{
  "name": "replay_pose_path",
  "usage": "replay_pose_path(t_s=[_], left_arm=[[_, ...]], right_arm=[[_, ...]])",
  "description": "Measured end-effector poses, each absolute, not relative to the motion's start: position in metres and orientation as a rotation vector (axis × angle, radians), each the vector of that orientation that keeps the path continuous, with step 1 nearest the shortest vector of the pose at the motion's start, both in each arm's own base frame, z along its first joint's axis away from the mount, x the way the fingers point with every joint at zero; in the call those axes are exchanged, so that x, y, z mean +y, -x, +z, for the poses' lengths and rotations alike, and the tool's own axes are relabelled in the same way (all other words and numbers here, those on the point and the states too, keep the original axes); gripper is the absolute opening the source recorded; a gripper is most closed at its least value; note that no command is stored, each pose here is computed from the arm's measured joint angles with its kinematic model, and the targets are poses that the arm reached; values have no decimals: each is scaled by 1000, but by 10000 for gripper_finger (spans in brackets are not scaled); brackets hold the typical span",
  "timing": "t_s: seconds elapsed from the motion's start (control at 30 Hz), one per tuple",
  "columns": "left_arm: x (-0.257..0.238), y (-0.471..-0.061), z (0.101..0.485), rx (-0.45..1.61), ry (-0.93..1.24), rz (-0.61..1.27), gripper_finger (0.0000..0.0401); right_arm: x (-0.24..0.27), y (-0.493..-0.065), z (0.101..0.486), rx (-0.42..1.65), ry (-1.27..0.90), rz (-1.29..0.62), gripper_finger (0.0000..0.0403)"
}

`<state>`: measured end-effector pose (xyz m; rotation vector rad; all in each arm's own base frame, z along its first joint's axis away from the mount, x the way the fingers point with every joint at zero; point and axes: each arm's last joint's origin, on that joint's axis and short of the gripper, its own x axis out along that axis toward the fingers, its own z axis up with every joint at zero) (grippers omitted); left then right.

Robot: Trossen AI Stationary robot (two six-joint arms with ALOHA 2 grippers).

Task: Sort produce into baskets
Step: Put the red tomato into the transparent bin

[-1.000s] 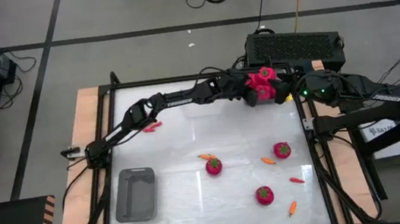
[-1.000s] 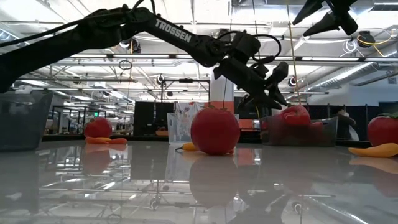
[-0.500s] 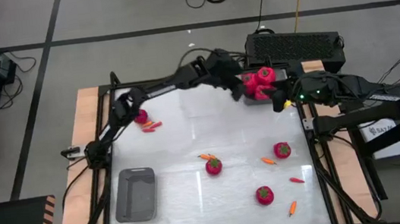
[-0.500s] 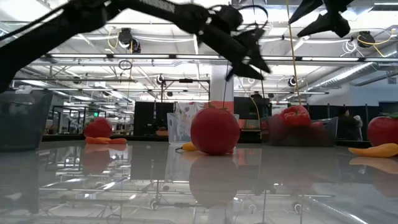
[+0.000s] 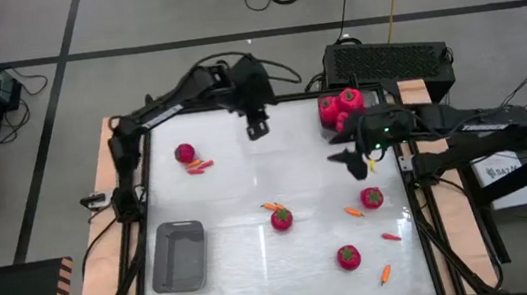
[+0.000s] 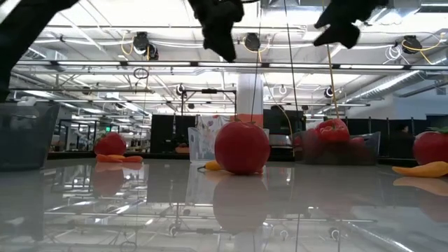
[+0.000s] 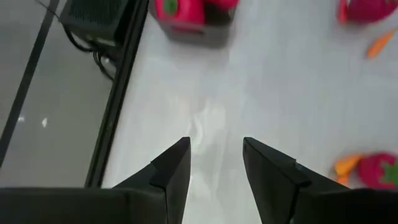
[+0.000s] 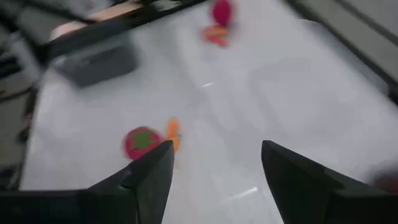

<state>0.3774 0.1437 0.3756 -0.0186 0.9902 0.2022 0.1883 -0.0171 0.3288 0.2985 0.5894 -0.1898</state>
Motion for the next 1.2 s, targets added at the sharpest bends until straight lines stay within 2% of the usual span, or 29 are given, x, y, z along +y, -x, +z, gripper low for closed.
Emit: replay_pose_path(t_s=[0.37, 0.57, 0.73, 0.87, 1.2], left_arm=[[116, -299, 364, 1042, 10, 267, 155], [95, -244, 355, 992, 11, 283, 155], [79, -216, 342, 1025, -30, 202, 161], [69, -205, 329, 1063, -30, 150, 194], [57, -198, 302, 1180, 15, 118, 321]], right_arm=[[-6, -248, 311, 526, -125, -48, 235], [6, -272, 285, 625, -101, 138, 235], [15, -291, 258, 723, -120, 157, 236], [24, -304, 235, 810, -126, 170, 253], [48, -355, 212, 914, -25, 253, 362]])
